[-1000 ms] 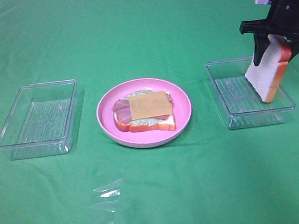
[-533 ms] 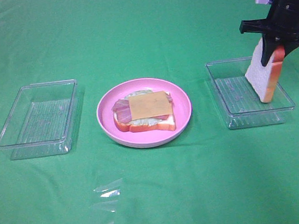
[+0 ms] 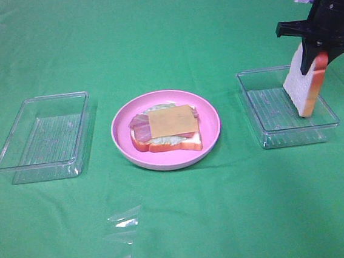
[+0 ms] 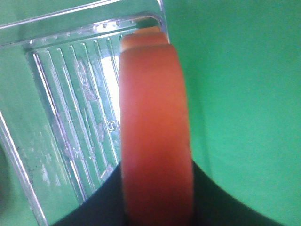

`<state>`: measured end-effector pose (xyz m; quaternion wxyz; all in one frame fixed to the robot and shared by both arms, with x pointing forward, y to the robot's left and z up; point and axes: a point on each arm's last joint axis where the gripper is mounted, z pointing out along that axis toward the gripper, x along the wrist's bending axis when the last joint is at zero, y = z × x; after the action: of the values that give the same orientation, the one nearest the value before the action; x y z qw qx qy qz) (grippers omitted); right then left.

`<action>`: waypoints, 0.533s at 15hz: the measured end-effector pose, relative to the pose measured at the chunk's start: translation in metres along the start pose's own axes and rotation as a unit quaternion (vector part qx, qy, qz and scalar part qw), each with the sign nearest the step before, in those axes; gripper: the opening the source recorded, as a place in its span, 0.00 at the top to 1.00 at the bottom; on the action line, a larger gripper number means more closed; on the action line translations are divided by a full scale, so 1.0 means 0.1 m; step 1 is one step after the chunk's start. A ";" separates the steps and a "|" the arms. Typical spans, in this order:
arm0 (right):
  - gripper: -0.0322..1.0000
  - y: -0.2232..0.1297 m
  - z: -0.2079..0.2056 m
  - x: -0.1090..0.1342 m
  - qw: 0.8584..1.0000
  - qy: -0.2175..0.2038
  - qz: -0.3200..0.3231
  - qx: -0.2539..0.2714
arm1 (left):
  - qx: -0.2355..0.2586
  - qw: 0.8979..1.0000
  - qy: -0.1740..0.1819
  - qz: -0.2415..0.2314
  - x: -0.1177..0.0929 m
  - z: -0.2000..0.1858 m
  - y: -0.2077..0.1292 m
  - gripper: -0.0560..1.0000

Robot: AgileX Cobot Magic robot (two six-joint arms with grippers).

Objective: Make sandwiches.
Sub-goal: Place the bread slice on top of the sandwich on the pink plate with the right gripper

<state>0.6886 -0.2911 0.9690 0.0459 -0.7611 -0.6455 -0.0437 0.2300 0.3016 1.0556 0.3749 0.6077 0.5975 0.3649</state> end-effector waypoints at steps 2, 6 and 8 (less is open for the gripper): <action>0.74 -0.02 -0.10 0.02 1.000 0.008 0.001 -0.010 | 0.000 1.000 0.000 0.000 0.00 0.00 0.00 0.01; 0.74 -0.29 -0.80 0.15 0.995 0.062 -0.010 -0.075 | 0.000 1.000 0.000 0.000 0.00 0.00 0.00 0.01; 0.74 -0.46 -1.00 0.20 0.992 0.092 -0.025 -0.088 | 0.000 1.000 0.000 0.002 0.00 0.00 0.00 0.01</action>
<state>0.6462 -0.2770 1.0711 0.0364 -0.7386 -0.6510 -0.1711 0.2300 0.3016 1.0556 0.3740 0.6092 0.5960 0.3658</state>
